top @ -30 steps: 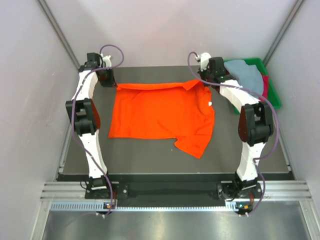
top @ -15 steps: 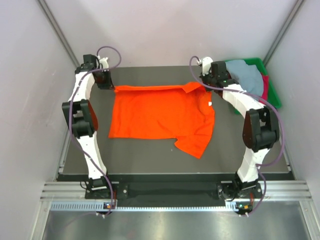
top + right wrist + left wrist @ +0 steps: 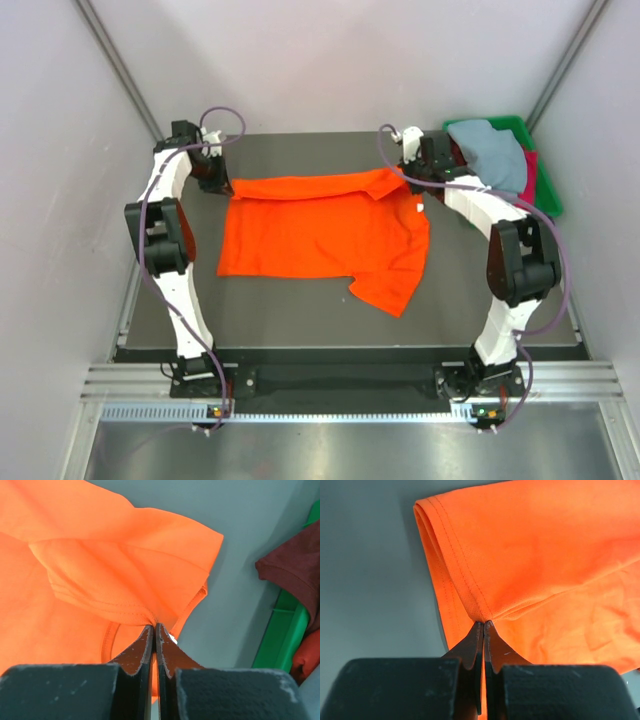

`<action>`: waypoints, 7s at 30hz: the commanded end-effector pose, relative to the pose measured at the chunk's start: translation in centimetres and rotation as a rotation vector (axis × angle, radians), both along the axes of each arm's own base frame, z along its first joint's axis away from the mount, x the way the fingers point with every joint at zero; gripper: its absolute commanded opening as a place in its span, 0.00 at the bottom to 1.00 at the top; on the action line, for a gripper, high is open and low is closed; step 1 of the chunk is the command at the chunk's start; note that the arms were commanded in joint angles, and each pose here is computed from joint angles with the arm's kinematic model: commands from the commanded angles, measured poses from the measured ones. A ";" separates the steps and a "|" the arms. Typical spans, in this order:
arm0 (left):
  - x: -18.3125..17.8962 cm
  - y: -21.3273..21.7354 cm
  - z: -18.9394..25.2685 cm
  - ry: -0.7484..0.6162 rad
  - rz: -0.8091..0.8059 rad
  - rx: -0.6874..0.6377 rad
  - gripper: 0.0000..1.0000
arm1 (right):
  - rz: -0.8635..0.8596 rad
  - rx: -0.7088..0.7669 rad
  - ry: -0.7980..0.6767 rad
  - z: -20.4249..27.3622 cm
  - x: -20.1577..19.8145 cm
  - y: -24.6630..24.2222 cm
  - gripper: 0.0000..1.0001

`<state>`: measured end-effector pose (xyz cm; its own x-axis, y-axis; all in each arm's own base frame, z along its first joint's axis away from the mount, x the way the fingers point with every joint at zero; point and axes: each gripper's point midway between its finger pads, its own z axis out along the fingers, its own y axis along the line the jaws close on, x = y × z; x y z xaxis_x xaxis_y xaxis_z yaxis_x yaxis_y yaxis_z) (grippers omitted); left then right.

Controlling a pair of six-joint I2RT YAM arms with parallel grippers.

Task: Fold and stack the t-shirts
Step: Fold the tshirt

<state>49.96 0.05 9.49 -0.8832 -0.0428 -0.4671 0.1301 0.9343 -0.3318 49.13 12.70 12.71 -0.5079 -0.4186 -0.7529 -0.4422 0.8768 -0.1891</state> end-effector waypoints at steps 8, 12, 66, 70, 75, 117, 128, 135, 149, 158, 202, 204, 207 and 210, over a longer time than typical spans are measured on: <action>-0.7 0.8 2.4 -0.034 -0.001 0.037 0.00 | 0.032 0.026 -0.008 0.9 -2.3 1.2 0.00; -0.9 1.0 2.1 -0.020 0.004 0.044 0.00 | 0.040 0.025 0.002 0.5 -2.8 1.5 0.00; 3.6 -2.1 1.7 -0.094 -0.068 0.045 0.44 | 0.281 -0.044 -0.093 2.2 -1.4 10.5 0.62; 4.1 -3.5 -0.4 -0.063 -0.082 0.016 0.43 | 0.375 -0.056 -0.065 0.6 -2.6 13.8 0.55; 4.8 -3.7 -2.1 -0.052 -0.075 0.021 0.43 | 0.407 -0.076 -0.030 -1.1 -3.8 14.9 0.54; 5.4 -3.2 -4.4 -0.020 -0.045 0.041 0.41 | 0.363 -0.159 0.107 -7.3 -3.2 10.8 0.34; 5.3 -3.3 -3.8 -0.027 -0.043 0.035 0.40 | 0.399 -0.140 0.143 -7.8 -4.9 11.8 0.36; 5.2 -3.3 -3.7 -0.028 -0.041 0.038 0.40 | 0.413 -0.131 0.143 -7.8 -4.2 12.6 0.23; 5.2 -3.5 -4.1 -0.017 -0.041 0.029 0.40 | 0.409 -0.106 0.103 -4.9 -4.9 13.0 0.00; 5.2 -3.6 -4.2 -0.015 -0.041 0.022 0.40 | 0.436 -0.048 0.070 -1.5 -6.4 14.7 0.00; -19.2 -3.7 0.6 -0.352 -0.681 0.523 0.58 | 0.808 -0.293 -0.076 -1.9 -23.4 8.6 0.64; -19.7 -3.3 -0.2 -0.344 -0.679 0.543 0.58 | 0.863 -0.298 -0.040 -3.4 -25.4 8.7 0.64; -20.2 -2.7 -0.9 -0.305 -0.668 0.562 0.55 | 0.934 -0.284 0.000 -4.1 -28.0 9.1 0.61; -20.6 -2.3 -1.5 -0.264 -0.641 0.564 0.55 | 1.001 -0.298 0.037 -4.5 -29.9 8.9 0.61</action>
<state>28.45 -2.71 7.51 -0.5478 0.7030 -0.4535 0.7004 0.6819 0.2109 21.22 20.94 7.75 0.0766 -0.8424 -0.5333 -0.9379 0.1207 -0.3253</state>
